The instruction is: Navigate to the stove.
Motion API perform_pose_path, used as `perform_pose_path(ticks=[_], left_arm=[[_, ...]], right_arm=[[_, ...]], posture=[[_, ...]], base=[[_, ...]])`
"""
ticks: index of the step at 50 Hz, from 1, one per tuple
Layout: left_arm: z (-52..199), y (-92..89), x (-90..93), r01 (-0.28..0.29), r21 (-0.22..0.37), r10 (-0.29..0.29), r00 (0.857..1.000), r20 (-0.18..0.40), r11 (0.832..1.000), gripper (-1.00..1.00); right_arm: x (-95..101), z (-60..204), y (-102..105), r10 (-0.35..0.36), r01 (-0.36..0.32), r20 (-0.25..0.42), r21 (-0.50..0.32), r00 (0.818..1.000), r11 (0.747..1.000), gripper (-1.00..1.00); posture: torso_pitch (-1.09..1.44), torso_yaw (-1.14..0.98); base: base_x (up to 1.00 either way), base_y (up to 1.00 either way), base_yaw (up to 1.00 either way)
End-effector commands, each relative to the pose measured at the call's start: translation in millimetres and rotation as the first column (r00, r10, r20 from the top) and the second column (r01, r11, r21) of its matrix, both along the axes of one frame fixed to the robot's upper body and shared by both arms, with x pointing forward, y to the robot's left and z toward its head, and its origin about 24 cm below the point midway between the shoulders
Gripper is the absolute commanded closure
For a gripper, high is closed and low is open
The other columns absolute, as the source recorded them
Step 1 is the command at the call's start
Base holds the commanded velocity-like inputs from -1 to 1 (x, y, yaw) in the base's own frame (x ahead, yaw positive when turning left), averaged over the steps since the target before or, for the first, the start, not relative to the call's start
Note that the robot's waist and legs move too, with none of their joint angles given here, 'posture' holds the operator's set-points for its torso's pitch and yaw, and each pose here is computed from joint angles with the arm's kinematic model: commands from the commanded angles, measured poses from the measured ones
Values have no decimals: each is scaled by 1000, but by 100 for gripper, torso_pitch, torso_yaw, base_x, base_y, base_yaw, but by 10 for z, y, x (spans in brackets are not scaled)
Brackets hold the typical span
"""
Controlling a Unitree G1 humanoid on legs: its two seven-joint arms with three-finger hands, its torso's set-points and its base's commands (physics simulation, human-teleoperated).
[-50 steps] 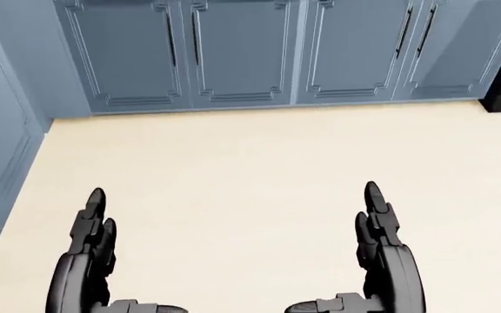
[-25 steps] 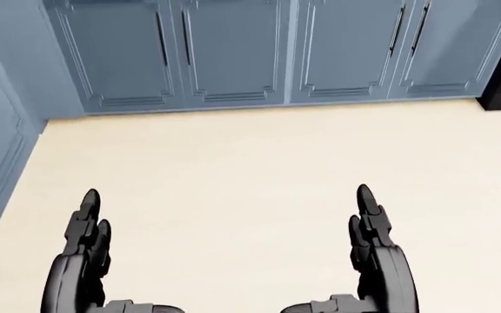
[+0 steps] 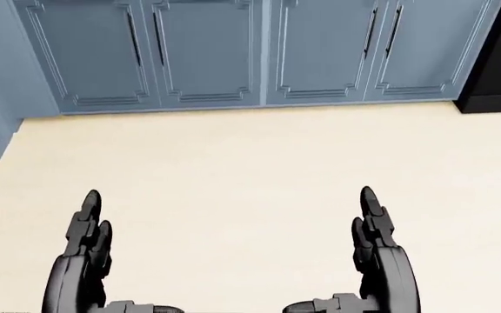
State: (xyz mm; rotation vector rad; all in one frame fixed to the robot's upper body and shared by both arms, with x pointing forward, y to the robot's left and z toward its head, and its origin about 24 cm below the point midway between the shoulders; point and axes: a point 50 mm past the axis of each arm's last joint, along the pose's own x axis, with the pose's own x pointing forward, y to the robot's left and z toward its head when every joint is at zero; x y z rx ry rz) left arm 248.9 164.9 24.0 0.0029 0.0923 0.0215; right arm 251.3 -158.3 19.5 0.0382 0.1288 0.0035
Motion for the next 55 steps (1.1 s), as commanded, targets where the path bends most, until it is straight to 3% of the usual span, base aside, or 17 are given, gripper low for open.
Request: perform_pose_path(ticks=[1, 55], left_arm=[[172, -50, 51, 22, -2, -21, 996, 92, 1000, -100], [172, -50, 51, 22, -2, -21, 996, 92, 1000, -100]], right_arm=[[48, 179, -31, -13, 13, 95, -6, 995, 1000, -100], [39, 182, -24, -7, 8, 98, -11, 995, 1000, -100]], posture=[[0, 0], [0, 0]], base=[[0, -39, 0], [0, -40, 0]])
